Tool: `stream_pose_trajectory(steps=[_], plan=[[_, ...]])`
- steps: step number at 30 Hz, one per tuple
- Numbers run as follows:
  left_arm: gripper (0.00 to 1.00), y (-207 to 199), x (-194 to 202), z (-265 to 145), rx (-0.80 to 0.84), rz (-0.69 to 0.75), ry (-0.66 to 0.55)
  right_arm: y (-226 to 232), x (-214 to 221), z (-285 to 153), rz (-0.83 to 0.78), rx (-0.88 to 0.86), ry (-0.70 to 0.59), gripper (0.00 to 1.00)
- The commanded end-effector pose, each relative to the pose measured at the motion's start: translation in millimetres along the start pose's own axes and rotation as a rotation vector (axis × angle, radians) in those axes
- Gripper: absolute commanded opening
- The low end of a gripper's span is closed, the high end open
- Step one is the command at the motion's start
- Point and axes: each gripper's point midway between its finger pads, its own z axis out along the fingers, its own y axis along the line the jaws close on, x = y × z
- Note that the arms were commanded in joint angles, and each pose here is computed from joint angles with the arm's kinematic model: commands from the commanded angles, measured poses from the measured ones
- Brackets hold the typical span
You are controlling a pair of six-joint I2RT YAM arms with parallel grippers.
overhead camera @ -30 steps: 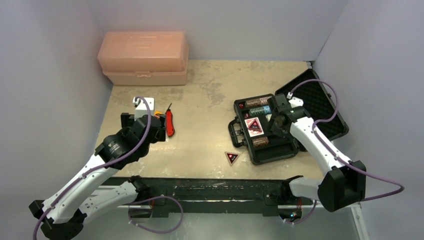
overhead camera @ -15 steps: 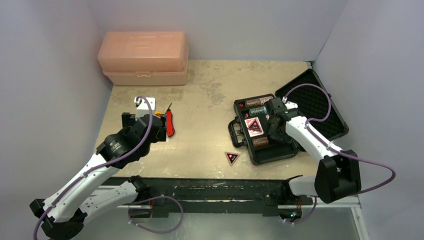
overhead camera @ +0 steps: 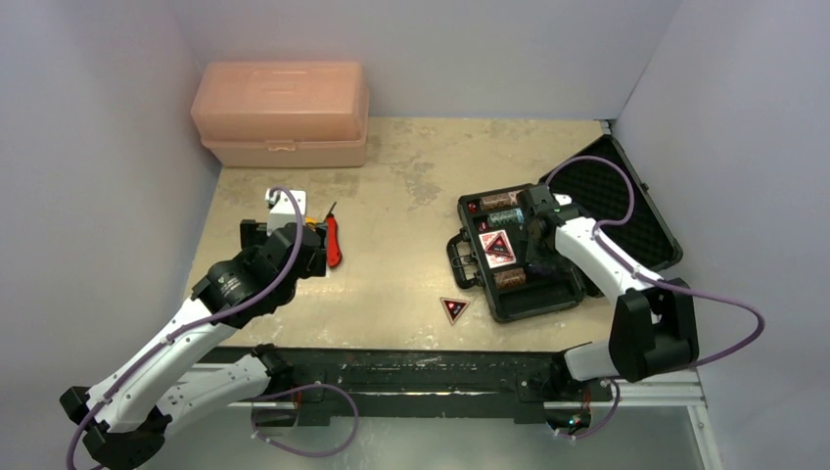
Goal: Pack up texas hold em set
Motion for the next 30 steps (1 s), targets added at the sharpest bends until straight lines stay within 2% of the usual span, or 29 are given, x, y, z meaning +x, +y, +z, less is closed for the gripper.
stream_pose_trajectory(steps=[1, 14, 30], plan=[[0.98, 5, -9, 1, -0.032, -0.007, -0.03, 89, -16, 2, 0.002, -0.335, 0.011, 0.08], [0.98, 10, -9, 2, -0.063, -0.004, -0.032, 160, -22, -7, -0.084, -0.451, 0.05, 0.08], [0.98, 9, -9, 2, -0.053, -0.006, -0.03, 149, -13, -11, -0.105, -0.442, 0.042, 0.11]])
